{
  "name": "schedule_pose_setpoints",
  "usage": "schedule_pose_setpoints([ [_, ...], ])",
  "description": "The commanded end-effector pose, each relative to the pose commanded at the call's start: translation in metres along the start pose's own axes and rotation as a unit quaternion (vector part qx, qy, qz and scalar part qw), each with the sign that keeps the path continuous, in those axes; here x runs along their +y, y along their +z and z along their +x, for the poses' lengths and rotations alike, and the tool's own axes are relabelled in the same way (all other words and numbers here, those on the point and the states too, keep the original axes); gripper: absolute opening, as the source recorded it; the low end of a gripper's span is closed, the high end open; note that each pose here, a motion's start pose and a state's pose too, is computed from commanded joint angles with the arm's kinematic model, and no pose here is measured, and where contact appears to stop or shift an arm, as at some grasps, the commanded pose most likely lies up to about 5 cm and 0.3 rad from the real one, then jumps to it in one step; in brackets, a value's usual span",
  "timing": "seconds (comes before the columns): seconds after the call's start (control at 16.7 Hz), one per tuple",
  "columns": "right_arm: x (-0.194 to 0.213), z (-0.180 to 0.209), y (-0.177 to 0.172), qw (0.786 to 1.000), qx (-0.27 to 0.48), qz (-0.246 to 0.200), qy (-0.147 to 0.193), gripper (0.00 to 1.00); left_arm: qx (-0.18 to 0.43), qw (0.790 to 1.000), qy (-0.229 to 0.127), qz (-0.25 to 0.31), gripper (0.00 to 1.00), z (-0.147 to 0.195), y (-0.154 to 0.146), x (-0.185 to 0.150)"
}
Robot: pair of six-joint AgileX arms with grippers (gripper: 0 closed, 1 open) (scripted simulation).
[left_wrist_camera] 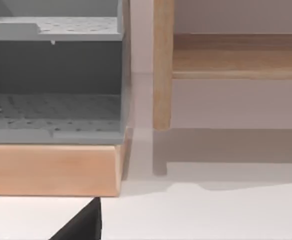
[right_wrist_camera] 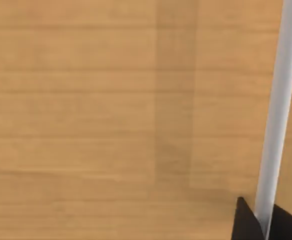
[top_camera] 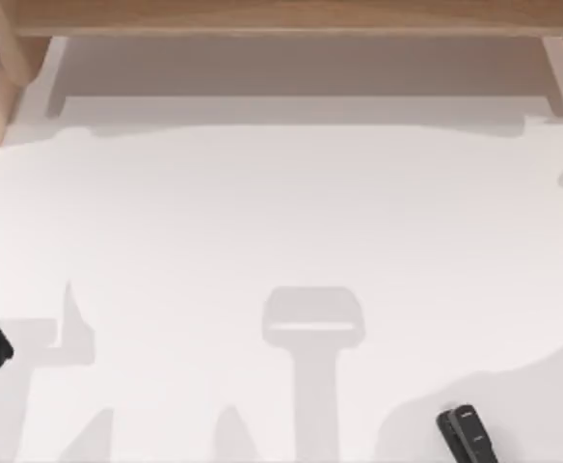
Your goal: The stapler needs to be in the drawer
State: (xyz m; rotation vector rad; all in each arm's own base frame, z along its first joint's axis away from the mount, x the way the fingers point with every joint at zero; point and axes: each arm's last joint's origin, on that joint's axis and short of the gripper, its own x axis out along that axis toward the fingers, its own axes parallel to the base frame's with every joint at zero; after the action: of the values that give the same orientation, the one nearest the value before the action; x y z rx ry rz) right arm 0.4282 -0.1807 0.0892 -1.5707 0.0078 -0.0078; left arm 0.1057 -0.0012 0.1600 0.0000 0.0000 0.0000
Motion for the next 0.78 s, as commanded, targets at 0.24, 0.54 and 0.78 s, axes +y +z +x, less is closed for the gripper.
schedule_pose_setpoints([
  [0.24, 0.001, -0.001, -0.001, 1.000, 0.002, 0.002, 0.002, 0.00, 0.000, 1.000, 0.000, 0.000, 1.00, 0.000, 0.000, 0.000],
  [0.54, 0.002, -0.028, -0.004, 1.000, 0.006, 0.006, 0.004, 0.00, 0.000, 1.000, 0.000, 0.000, 1.00, 0.000, 0.000, 0.000],
  [0.78, 0.002, -0.060, -0.001, 1.000, 0.002, 0.004, 0.005, 0.00, 0.000, 1.000, 0.000, 0.000, 1.00, 0.000, 0.000, 0.000],
])
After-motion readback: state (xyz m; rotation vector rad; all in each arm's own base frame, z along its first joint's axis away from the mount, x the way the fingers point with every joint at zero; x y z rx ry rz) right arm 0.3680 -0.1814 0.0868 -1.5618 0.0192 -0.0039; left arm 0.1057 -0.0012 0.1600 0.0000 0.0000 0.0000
